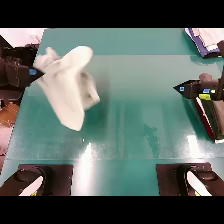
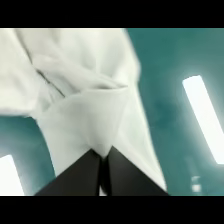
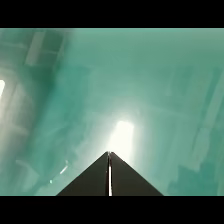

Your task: Fold the shirts.

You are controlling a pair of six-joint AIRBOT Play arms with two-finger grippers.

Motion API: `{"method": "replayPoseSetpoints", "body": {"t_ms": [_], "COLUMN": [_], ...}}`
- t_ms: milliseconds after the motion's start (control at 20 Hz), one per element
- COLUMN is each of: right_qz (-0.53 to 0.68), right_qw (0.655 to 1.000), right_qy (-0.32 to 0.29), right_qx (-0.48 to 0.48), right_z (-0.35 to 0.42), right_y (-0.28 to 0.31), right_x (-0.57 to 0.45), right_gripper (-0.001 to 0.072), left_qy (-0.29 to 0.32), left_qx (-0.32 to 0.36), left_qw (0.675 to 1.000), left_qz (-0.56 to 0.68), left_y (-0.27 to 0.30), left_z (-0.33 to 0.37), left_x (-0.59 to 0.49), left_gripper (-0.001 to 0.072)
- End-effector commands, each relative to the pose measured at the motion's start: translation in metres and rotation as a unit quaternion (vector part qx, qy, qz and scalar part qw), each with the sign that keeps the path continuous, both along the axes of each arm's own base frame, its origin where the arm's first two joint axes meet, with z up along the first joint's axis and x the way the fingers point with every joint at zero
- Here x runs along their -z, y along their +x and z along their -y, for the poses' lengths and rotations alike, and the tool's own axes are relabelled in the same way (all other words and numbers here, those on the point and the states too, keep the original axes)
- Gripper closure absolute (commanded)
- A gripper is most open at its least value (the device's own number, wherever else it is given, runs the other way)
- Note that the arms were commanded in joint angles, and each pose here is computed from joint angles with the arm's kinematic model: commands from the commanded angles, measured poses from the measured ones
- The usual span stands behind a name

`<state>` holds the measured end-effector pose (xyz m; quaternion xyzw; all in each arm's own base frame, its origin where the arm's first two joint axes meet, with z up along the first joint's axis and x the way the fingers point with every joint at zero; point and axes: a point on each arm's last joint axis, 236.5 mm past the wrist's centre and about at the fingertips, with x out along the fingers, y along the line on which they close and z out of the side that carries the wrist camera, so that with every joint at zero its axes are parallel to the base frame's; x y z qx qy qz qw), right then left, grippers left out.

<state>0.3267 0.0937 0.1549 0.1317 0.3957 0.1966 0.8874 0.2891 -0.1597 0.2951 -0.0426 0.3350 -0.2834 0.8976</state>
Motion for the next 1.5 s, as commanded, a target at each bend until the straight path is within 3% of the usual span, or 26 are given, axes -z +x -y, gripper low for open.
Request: {"method": "replayPoseSetpoints", "body": {"t_ms": [0, 200, 600, 650, 700, 750, 1000, 1250, 1450], "right_qz": [0.029, 0.086, 0.128, 0.127, 0.125, 0.124, 0.121, 0.12, 0.12], "right_qw": [0.999, 0.995, 0.991, 0.991, 0.991, 0.991, 0.992, 0.992, 0.992], "right_qy": [0.015, 0.029, 0.027, 0.028, 0.028, 0.028, 0.028, 0.028, 0.029], "right_qx": [0.012, 0.033, 0.04, 0.04, 0.039, 0.039, 0.037, 0.037, 0.036], "right_z": [-0.001, 0.001, 0.004, 0.003, 0.003, 0.003, 0.002, 0.002, 0.002], "right_y": [0.008, 0.014, 0.006, 0.006, 0.006, 0.005, 0.005, 0.005, 0.004], "right_x": [-0.014, -0.044, -0.067, -0.067, -0.066, -0.066, -0.064, -0.064, -0.064], "right_gripper": [0.0696, 0.0696, 0.0696, 0.0696, 0.0696, 0.0696, 0.0696, 0.0696, 0.0696], "left_qy": [-0.088, -0.071, -0.026, -0.016, -0.015, -0.012, 0.059, 0.055, -0.032], "left_qx": [0.127, 0.224, 0.231, 0.232, 0.222, 0.211, 0.15, 0.081, 0.092], "left_qw": [0.987, 0.972, 0.969, 0.97, 0.972, 0.974, 0.967, 0.939, 0.907], "left_qz": [0.043, 0.015, -0.079, -0.071, -0.07, -0.08, -0.196, -0.331, -0.41], "left_y": [-0.026, -0.023, 0.037, 0.042, 0.049, 0.055, 0.054, 0.003, -0.052], "left_z": [0.078, 0.16, 0.227, 0.224, 0.215, 0.2, 0.067, 0.007, 0.033], "left_x": [-0.045, -0.001, 0.127, 0.13, 0.128, 0.125, 0.148, 0.266, 0.329], "left_gripper": [0.0683, 0.0683, 0.0675, 0.0438, 0.0116, 0.0062, 0.0066, 0.0064, 0.0064]}}
